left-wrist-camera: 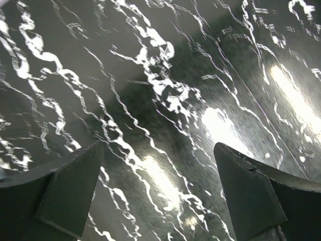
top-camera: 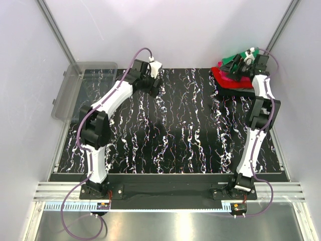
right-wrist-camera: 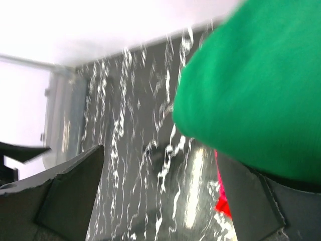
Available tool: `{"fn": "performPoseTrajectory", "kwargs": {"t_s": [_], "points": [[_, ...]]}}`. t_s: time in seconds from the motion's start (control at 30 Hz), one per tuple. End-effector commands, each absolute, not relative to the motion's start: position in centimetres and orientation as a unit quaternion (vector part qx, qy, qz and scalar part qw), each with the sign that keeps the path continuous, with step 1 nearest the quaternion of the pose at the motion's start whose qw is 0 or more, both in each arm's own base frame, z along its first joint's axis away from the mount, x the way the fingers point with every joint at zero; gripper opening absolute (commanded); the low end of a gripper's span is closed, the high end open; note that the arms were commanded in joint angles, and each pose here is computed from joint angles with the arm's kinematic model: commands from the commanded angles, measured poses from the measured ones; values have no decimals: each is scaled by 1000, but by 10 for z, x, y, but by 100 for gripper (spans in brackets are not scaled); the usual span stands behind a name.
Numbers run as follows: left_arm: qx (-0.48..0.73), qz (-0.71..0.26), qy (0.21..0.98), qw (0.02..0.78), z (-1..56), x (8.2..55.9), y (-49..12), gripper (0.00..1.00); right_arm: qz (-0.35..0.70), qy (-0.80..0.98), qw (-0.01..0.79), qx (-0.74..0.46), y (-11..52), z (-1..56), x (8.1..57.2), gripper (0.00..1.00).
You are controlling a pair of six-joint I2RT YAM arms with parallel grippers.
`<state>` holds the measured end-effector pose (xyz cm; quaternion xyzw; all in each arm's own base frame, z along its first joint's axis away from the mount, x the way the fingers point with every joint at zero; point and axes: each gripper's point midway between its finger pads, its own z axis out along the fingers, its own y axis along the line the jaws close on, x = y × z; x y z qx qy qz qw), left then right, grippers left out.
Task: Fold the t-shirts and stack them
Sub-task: Neatly place the folded tshirt to the corner
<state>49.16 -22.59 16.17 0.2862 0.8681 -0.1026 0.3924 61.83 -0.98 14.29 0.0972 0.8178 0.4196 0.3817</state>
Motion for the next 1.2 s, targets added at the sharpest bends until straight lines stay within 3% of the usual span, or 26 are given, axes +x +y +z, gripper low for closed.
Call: {"fn": "performPoseTrajectory", "kwargs": {"t_s": [0.0, 0.33, 0.53, 0.8, 0.93, 1.17], "points": [[297, -127, 858, 399, 175, 482, -237, 99, 424, 771, 473, 46, -32, 235, 635, 100], [316, -135, 854, 391, 170, 480, -250, 99, 481, 733, 481, -1, -9, 328, 594, 100], [322, -151, 850, 388, 169, 480, -262, 99, 416, 723, 551, -25, -26, 350, 609, 100], [324, -140, 851, 389, 171, 476, -257, 99, 185, 753, 631, 25, -121, 281, 677, 100], [326, -135, 853, 386, 168, 470, -254, 99, 148, 771, 619, 24, -137, 233, 692, 100], [332, -142, 854, 375, 163, 465, -259, 99, 145, 781, 607, 20, -137, 207, 697, 100]]}}
